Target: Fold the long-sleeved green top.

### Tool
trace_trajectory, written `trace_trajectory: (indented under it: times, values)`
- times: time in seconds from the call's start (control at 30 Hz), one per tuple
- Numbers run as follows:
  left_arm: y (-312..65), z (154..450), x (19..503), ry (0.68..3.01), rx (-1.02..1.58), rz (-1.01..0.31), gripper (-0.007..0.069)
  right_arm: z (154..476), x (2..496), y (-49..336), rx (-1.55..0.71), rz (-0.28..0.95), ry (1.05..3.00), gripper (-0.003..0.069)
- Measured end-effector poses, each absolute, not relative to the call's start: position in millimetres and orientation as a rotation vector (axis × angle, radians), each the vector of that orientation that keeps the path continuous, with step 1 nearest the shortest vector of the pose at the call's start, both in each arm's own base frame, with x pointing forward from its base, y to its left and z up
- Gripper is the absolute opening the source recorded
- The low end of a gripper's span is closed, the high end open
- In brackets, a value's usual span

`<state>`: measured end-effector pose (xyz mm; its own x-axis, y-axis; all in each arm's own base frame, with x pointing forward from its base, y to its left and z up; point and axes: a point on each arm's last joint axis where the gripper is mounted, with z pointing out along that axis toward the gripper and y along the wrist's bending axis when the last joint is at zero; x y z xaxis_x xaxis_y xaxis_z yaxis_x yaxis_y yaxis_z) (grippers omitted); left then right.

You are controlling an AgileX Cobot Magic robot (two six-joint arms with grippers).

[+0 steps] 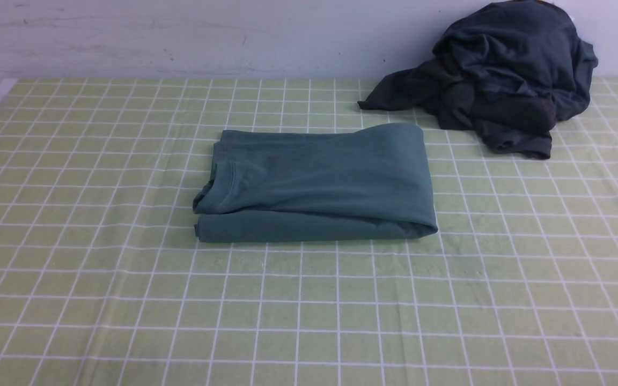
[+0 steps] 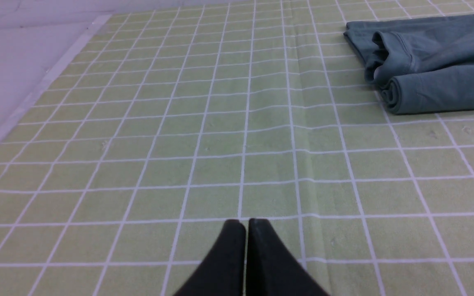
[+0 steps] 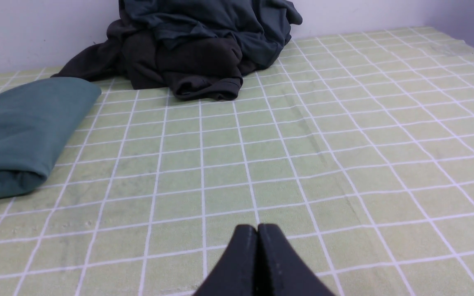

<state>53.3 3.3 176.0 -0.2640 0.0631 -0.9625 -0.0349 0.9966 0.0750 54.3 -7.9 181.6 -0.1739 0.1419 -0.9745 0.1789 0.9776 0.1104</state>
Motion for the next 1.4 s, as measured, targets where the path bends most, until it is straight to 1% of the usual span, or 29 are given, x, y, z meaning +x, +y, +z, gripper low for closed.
trace_trajectory:
  times: [0.27, 0.47, 1.4]
  values:
    - [3.3, 175.9, 53.2, 1.837, 0.021, 0.094, -0.0003, 181.6, 54.4, -7.1, 0.227, -0.023, 1.753, -0.0014]
    - [3.3, 175.9, 53.2, 1.837, 0.021, 0.094, -0.0003, 181.6, 54.8, -2.6, 0.154, 0.037, 1.761, -0.0014]
    - [3.3, 175.9, 53.2, 1.837, 0.021, 0.094, -0.0003, 181.6, 54.8, -2.4, 0.151, 0.039, 1.761, -0.0014]
